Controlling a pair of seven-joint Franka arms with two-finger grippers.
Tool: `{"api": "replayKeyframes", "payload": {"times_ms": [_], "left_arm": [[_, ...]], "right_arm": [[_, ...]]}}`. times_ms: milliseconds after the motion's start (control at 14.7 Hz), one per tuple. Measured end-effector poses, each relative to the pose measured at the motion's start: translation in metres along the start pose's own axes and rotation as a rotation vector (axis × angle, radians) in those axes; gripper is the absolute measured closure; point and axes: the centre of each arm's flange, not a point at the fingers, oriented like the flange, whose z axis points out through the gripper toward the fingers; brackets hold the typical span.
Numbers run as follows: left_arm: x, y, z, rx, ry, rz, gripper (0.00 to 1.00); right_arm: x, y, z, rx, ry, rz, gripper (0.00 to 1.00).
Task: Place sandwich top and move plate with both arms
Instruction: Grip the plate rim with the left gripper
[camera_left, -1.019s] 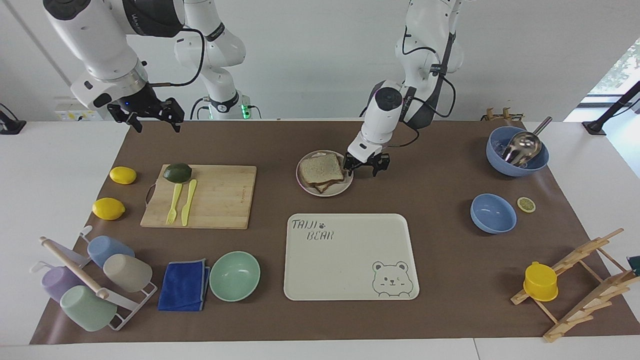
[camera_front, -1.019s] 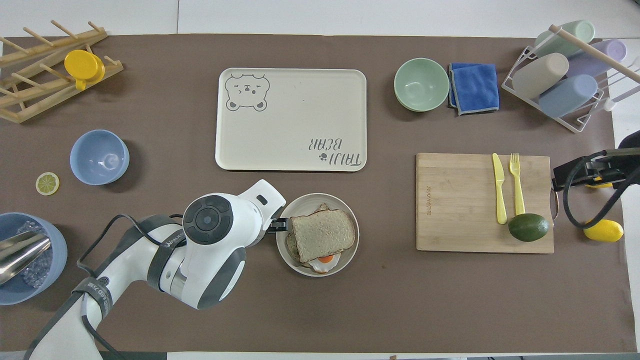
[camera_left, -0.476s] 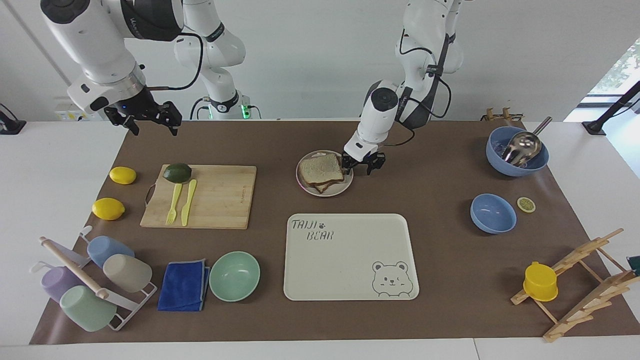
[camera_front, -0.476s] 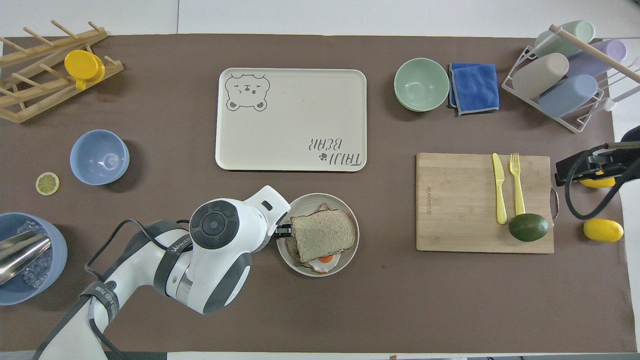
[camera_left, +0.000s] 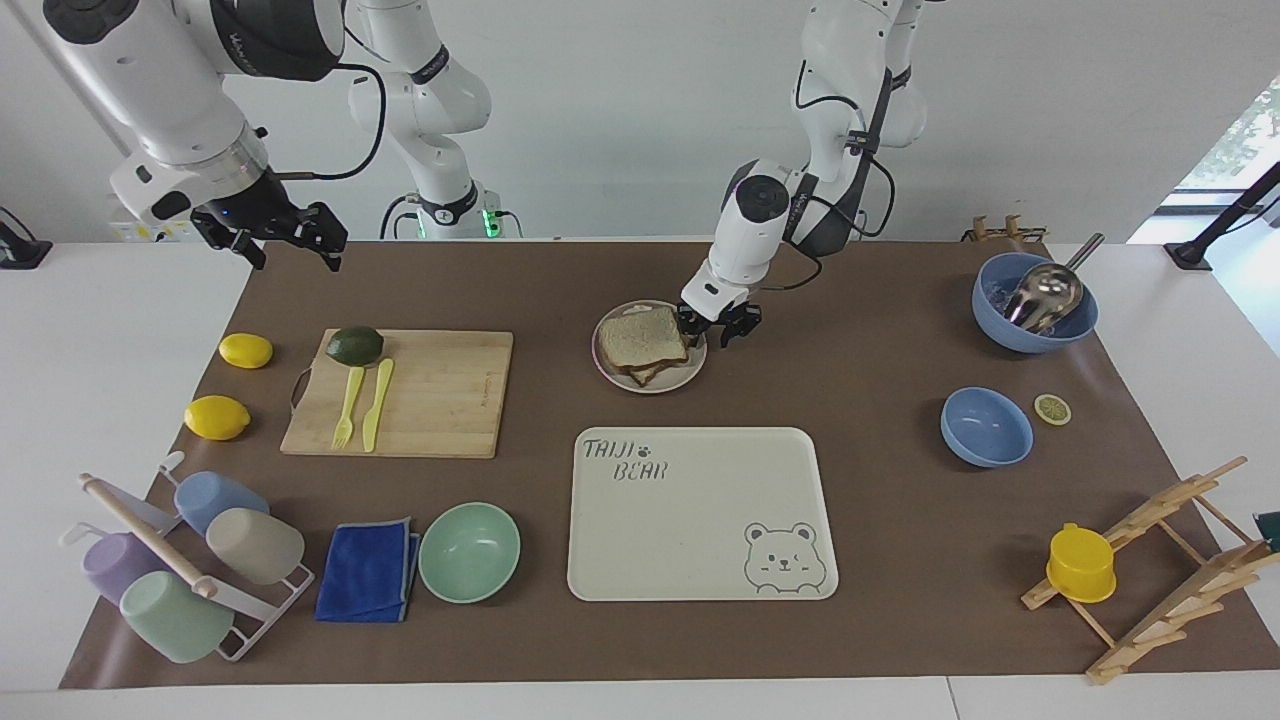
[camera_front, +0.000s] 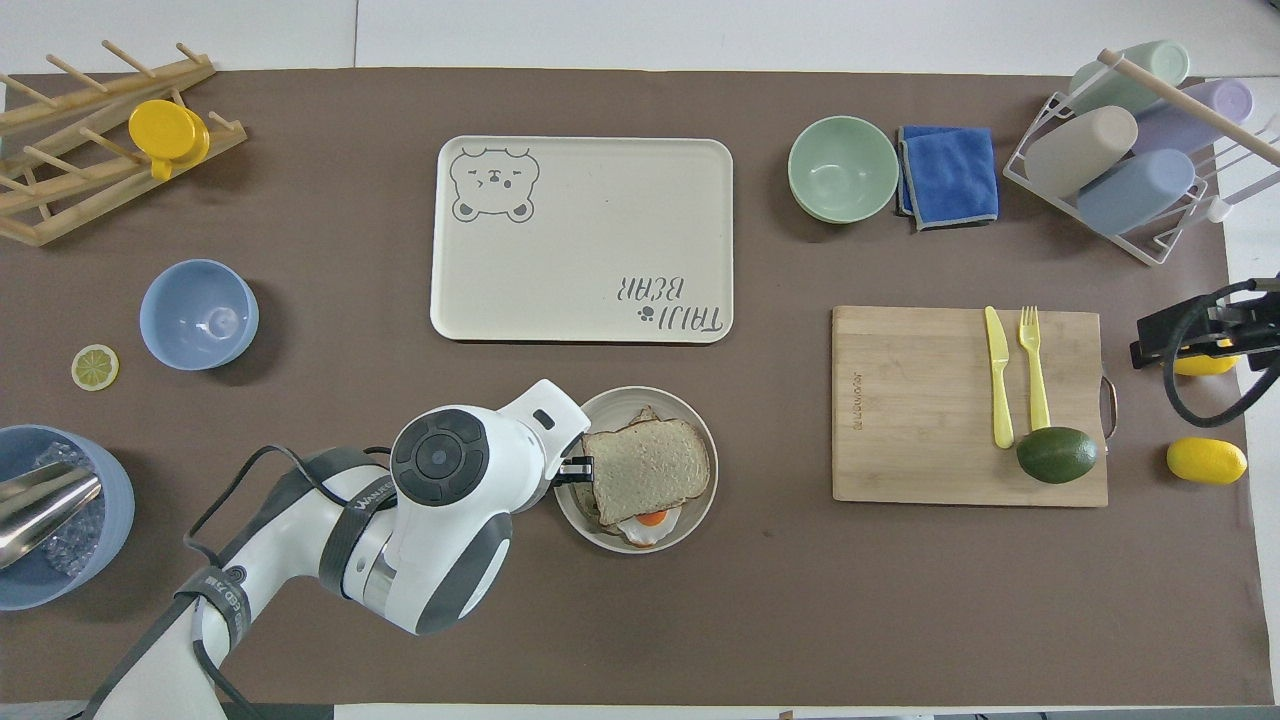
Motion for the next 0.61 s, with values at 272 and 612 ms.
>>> {"api": "replayKeyframes", "payload": {"times_ms": [272, 612], "left_arm": [[-0.0006, 0.0029, 0.0049, -0.003, 0.004, 0.004, 0.81], [-0.0005, 0.0043, 0.0005, -0.015, 0.010, -0.002, 0.93]], "right_arm": [[0.0029, -0.0033, -0.0047, 0.002, 0.033, -0.004, 0.00], [0.0029, 0.0004, -0.0047, 0.003, 0.033, -0.008, 0.00]]}}
